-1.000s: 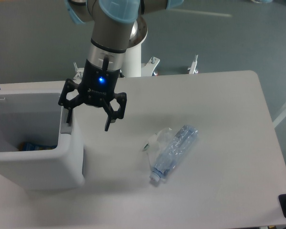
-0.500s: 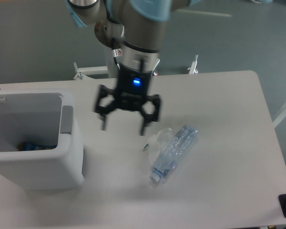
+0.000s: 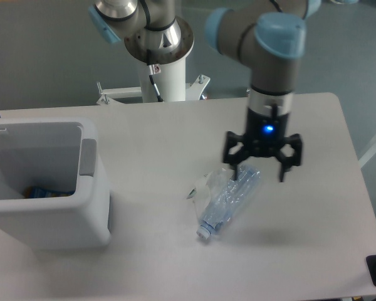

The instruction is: Open the trash can

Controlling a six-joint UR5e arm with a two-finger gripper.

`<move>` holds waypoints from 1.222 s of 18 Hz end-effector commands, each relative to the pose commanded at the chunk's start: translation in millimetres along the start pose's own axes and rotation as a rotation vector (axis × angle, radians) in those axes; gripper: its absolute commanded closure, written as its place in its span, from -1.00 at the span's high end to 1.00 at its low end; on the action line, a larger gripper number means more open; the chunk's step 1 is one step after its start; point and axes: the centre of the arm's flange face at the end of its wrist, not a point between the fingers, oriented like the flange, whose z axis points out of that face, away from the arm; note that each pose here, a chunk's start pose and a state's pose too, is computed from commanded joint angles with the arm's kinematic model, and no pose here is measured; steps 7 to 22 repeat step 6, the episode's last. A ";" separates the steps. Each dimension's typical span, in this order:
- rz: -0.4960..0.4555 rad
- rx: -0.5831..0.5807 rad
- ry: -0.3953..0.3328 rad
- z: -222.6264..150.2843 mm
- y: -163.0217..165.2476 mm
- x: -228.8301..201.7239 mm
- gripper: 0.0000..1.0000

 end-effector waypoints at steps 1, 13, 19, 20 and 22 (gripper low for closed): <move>0.054 -0.020 -0.002 5.0 1.1 -2.8 1.00; 0.165 -0.105 -0.017 17.2 7.8 -5.0 1.00; 0.165 -0.105 -0.017 17.2 7.8 -5.0 1.00; 0.165 -0.105 -0.017 17.2 7.8 -5.0 1.00; 0.165 -0.105 -0.017 17.2 7.8 -5.0 1.00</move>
